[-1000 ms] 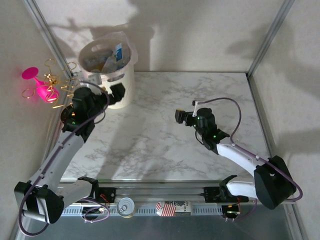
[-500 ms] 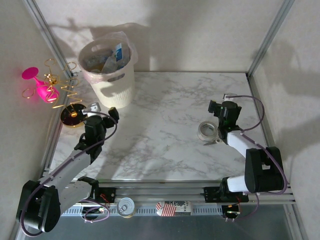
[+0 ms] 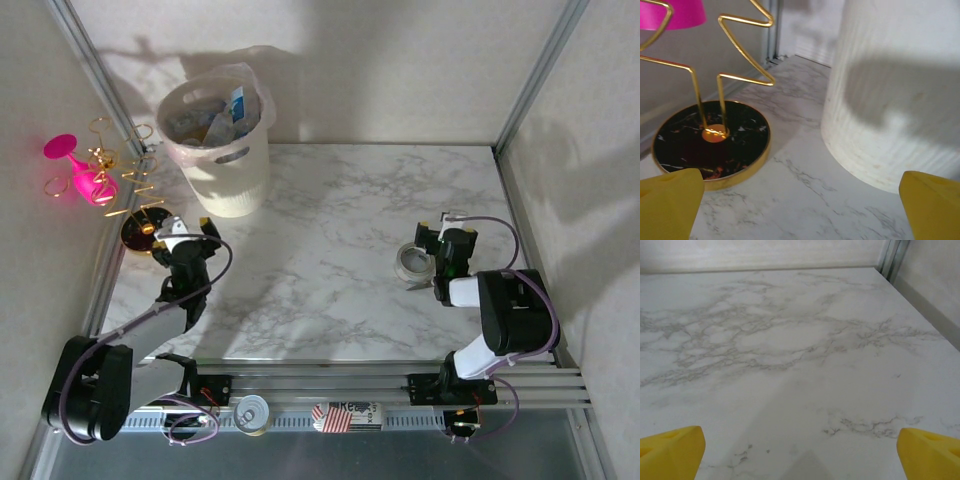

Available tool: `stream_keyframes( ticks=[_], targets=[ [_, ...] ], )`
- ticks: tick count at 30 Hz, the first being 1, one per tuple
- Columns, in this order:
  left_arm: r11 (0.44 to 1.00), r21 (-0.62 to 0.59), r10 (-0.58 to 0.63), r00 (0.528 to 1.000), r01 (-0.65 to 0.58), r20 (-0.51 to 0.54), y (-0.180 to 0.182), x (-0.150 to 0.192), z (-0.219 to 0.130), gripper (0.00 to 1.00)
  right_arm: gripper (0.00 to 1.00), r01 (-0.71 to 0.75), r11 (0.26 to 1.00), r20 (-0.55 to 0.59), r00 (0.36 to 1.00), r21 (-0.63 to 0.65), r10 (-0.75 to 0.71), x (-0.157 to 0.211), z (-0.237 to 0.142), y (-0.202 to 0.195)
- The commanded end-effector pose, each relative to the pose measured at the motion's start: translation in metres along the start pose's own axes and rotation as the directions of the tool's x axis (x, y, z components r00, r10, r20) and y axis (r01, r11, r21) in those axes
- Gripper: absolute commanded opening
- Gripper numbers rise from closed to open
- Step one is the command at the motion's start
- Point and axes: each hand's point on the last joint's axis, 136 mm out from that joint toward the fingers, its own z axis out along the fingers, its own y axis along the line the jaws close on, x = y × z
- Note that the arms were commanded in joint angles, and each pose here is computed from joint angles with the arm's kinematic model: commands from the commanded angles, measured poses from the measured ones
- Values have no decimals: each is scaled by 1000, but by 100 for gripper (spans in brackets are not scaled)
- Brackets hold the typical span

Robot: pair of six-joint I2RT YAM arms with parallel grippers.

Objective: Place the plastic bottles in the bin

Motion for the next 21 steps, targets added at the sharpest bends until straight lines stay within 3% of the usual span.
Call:
stream_keyframes(
  ticks=[1, 7, 11, 17, 19, 21],
  targets=[
    [998, -57, -33, 997, 37, 73, 16, -8, 2, 100, 98, -39, 999, 123, 992, -13, 40, -27, -8, -4],
    [999, -34, -19, 996, 22, 87, 16, 1, 7, 100, 99, -109, 994, 249, 964, 32, 98, -20, -40, -25],
    [1000, 18, 6, 994, -8, 113, 8, 6, 9, 100, 99, -117, 993, 224, 969, 36, 106, -17, -38, -25],
    [982, 187, 15, 991, -39, 131, -16, 24, 15, 100, 99, -114, 993, 231, 968, 42, 102, -17, -38, -26],
    [972, 224, 48, 996, -64, 78, -24, 32, 17, 100, 99, -114, 993, 234, 967, 43, 101, -18, -39, -26],
    [959, 269, 68, 993, -92, 95, -32, 32, 14, 100, 99, -115, 993, 231, 967, 42, 102, -17, -39, -26]
  ],
)
